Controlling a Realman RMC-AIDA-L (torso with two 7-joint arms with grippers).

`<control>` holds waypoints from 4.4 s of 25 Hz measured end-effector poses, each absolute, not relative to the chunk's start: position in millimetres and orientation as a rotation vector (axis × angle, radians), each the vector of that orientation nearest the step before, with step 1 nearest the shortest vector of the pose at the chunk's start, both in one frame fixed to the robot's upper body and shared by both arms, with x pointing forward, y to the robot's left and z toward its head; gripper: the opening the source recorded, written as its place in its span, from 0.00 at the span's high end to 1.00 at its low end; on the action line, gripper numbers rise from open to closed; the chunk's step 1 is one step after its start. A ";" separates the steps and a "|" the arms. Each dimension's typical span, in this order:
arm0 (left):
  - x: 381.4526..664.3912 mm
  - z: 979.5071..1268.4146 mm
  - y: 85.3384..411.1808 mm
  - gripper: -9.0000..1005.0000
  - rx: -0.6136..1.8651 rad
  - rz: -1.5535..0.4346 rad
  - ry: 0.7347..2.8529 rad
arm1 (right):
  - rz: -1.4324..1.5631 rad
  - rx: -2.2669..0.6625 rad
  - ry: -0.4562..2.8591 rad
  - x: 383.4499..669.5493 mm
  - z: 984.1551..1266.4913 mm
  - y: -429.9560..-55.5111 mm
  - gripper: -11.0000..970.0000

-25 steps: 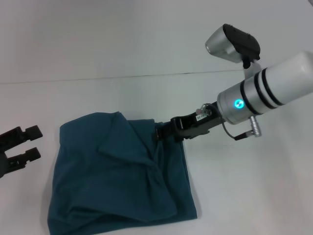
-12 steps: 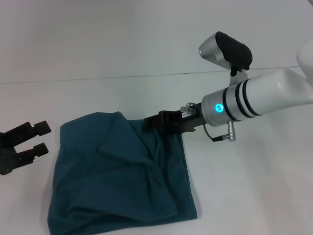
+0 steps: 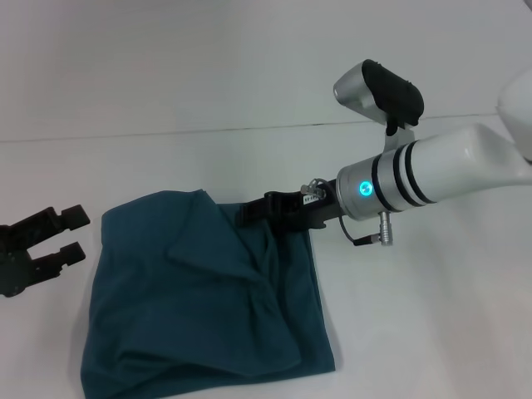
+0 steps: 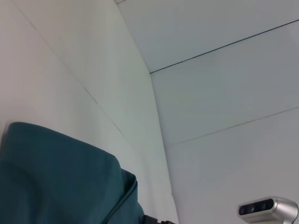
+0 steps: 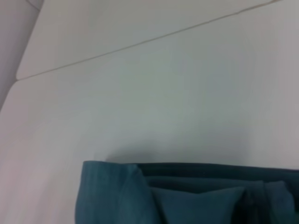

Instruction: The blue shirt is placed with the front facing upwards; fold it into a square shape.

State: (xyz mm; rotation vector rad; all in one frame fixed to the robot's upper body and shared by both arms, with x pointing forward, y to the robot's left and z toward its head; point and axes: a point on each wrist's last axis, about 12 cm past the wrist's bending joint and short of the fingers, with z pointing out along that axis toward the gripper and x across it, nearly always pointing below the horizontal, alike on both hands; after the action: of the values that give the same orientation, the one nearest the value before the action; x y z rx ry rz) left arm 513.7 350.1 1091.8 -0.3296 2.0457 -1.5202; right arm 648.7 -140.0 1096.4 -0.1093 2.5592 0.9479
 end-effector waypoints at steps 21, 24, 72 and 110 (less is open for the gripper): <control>514.3 1090.2 347.5 0.12 -0.331 -1.518 2.050 | 0.979 -0.115 2.539 643.8 1087.4 -125.9 0.67; 514.3 1090.2 347.5 0.12 -0.331 -1.518 2.050 | 0.983 -0.112 2.538 643.9 1087.7 -126.0 0.73; 507.0 1083.6 350.0 0.12 -0.359 -1.516 2.050 | 0.871 -0.115 2.558 652.2 1102.7 -169.0 0.81; 503.2 1088.5 368.2 0.12 -0.385 -1.478 2.059 | 0.788 -0.912 2.550 635.0 1144.4 -132.3 0.57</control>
State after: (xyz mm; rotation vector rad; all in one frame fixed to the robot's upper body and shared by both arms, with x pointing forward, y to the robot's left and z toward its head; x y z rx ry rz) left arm 503.2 368.2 1088.5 -0.3850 2.0590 -1.4783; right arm 635.0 -132.3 1144.4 -0.9122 2.5497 0.7877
